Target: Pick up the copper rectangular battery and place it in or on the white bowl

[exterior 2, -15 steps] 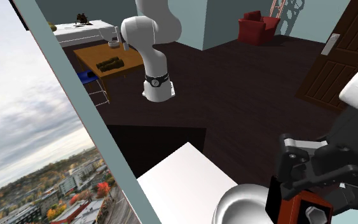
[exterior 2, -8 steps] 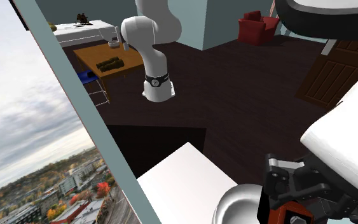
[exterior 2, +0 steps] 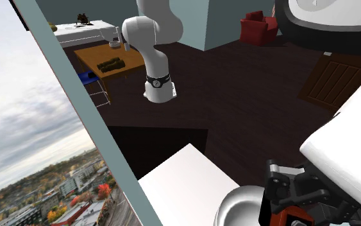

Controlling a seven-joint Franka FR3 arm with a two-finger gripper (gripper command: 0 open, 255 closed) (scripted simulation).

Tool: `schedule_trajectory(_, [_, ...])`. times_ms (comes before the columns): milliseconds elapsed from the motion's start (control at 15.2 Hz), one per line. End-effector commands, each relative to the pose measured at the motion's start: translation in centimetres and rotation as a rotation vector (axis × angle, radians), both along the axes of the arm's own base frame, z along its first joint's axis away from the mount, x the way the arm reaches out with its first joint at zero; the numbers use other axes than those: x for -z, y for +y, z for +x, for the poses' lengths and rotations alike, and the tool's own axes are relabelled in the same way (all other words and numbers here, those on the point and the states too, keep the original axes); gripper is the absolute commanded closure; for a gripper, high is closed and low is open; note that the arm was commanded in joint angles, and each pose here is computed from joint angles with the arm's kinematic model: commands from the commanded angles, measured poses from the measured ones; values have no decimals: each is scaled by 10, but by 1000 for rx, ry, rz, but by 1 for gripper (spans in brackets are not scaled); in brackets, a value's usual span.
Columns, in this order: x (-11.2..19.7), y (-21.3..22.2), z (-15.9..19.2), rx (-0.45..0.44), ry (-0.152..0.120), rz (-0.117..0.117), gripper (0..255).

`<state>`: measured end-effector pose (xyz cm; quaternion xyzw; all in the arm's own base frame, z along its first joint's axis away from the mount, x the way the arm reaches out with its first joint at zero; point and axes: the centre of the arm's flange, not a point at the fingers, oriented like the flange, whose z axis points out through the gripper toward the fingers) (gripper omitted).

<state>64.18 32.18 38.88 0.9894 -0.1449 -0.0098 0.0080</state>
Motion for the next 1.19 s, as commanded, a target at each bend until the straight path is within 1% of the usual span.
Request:
schedule_trajectory(0, [0, 0, 0, 0, 0, 0, 0])
schedule_trajectory(330, [0, 0, 0, 0, 0, 0, 0])
schedule_trajectory(594, [-50, 1, 1, 0, 0, 0, 0])
schedule_trajectory(1122, [-50, 1, 1, 0, 0, 0, 0])
